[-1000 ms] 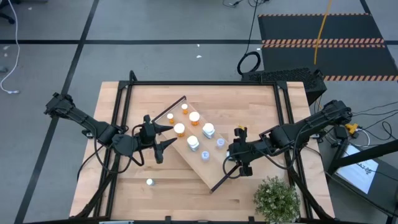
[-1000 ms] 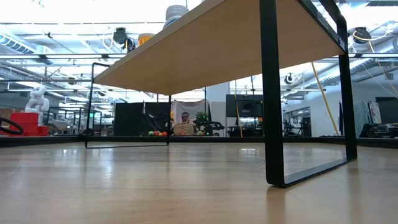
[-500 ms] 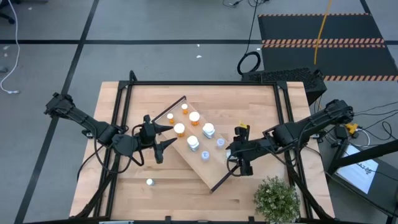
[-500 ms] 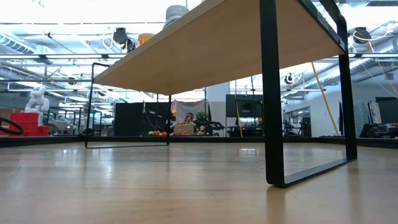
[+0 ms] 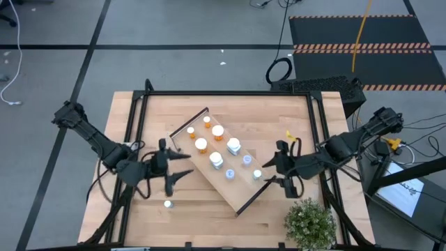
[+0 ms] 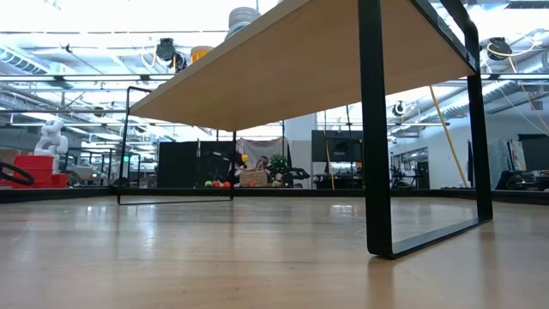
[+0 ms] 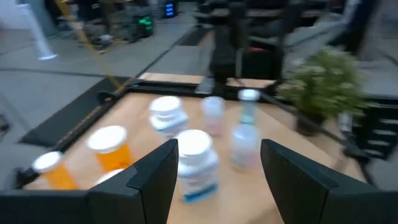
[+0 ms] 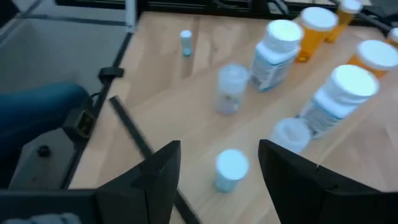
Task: Pick and place medicine bottles onto shelf by color
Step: Put the blue pill bottle on the shelf aligned with the blue pill bottle
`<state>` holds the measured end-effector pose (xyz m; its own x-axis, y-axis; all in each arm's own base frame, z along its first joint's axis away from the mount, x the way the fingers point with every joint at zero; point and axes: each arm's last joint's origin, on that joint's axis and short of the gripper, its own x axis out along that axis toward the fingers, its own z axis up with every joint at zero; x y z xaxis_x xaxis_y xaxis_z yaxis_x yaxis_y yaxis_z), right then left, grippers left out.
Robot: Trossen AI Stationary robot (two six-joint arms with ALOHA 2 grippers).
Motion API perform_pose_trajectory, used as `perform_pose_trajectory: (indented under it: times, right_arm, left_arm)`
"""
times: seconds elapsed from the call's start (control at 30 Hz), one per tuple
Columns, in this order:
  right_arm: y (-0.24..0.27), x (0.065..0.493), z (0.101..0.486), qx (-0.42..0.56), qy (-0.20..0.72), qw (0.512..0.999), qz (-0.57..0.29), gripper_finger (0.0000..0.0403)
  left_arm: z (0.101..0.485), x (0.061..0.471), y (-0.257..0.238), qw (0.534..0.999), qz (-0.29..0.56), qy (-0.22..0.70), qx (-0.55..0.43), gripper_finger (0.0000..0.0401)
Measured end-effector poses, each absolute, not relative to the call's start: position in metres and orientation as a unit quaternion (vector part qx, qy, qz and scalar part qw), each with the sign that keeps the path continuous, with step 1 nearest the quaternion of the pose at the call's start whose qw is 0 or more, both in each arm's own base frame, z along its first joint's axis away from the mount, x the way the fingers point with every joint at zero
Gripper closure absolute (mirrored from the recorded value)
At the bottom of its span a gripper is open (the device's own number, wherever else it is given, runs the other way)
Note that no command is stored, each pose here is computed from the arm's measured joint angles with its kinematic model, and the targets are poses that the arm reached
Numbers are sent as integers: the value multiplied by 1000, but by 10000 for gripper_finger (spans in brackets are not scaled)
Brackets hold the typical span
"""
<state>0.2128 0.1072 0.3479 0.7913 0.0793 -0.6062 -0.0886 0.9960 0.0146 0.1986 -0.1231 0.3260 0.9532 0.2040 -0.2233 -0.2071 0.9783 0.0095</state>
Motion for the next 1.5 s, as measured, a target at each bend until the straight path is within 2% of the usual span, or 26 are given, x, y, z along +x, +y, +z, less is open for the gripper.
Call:
perform_pose_trajectory:
  times: [0.27,0.43,0.73,1.17,1.5]
  right_arm:
    - [116,187,354,-30,256,965,38,191]
    - [112,173,355,-47,227,973,-3,191]
    - [108,169,340,-69,223,972,-13,191]
    - [108,170,339,-96,223,970,-6,191]
    - [108,169,339,-106,226,968,-4,191]
  left_arm:
    - [337,171,-159,994,25,102,-4,171]
    - [322,161,-178,990,0,137,-28,172]
    - [291,163,-200,965,-36,235,-112,172]
    - [254,168,-199,894,-3,404,-193,172]
    - [227,170,-198,840,19,517,-165,172]
